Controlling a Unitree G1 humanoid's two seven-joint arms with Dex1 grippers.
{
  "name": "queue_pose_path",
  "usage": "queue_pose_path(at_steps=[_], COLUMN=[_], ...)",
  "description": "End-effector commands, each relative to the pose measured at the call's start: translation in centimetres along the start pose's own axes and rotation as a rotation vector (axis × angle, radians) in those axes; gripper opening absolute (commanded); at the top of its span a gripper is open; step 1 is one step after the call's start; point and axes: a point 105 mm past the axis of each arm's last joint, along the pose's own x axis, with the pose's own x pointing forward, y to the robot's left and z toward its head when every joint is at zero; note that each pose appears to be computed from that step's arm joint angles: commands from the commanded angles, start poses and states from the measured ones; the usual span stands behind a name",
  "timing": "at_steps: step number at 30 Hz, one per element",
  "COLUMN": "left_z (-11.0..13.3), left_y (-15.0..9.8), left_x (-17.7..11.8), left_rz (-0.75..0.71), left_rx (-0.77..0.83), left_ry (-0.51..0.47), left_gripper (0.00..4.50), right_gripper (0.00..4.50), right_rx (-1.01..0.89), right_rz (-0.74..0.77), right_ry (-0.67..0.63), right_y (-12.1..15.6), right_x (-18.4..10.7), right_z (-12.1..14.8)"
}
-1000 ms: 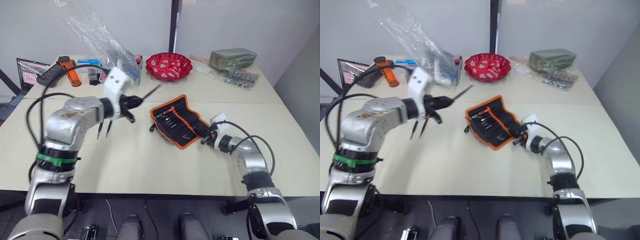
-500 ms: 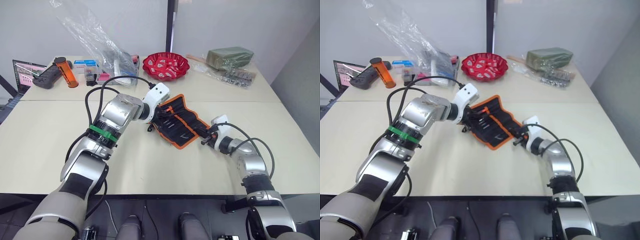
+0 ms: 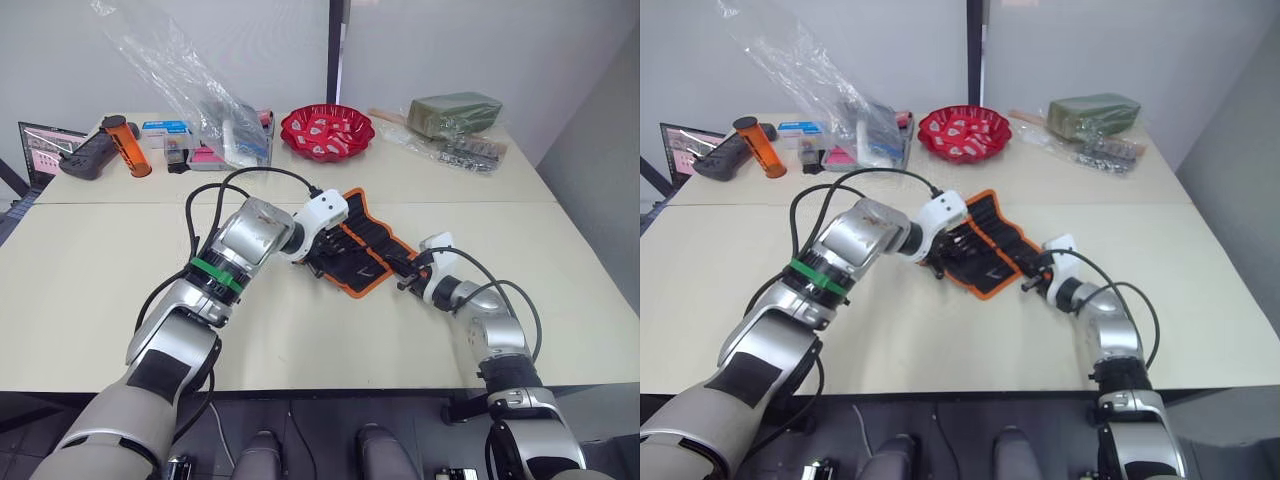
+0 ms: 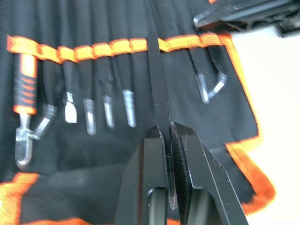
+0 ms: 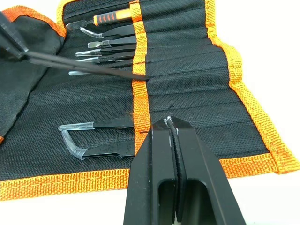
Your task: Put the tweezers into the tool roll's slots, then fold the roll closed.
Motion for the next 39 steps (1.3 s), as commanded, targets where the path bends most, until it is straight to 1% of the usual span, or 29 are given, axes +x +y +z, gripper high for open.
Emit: queue_pose_path(at_steps=[1, 8, 13, 19, 23, 28, 33, 35, 39], left_z=[0.0, 0.0, -0.1, 0.1, 0.3, 0.6, 1.2, 1.5, 1.8], left_y=[0.0, 0.3, 0.9, 0.9, 0.3, 0.1, 0.5, 0.8, 0.5], left_x=[-0.3, -0.2, -0.2, -0.3, 0.5, 1.2, 1.9, 2.4, 3.4], left_rz=[0.033, 0.063, 0.105, 0.108, 0.080, 0.066, 0.092, 0.118, 0.095], left_rx=[0.047, 0.050, 0.088, 0.084, 0.073, 0.069, 0.074, 0.104, 0.156], left_ry=[0.022, 0.020, 0.036, 0.036, 0.025, 0.013, -0.003, -0.022, -0.051], left_gripper=[0.03, 0.03, 0.03, 0.03, 0.03, 0.03, 0.03, 0.03, 0.03], right_gripper=[0.00, 0.00, 0.00, 0.00, 0.00, 0.00, 0.00, 0.00, 0.00], right_rx=[0.008, 0.005, 0.003, 0.001, 0.003, 0.003, 0.003, -0.004, -0.023], right_rz=[0.023, 0.033, 0.036, 0.039, 0.041, 0.046, 0.051, 0.055, 0.062], right_ry=[0.036, 0.038, 0.042, 0.045, 0.047, 0.047, 0.058, 0.070, 0.095], right_y=[0.5, 0.7, 0.6, 0.7, 0.8, 1.0, 1.1, 1.2, 1.5], right_x=[0.0, 0.2, 0.1, 0.1, 0.3, 0.4, 0.4, 0.3, 0.4], right_z=[-0.9, -0.8, -0.9, -0.9, -1.0, -0.9, -1.2, -1.4, -2.0])
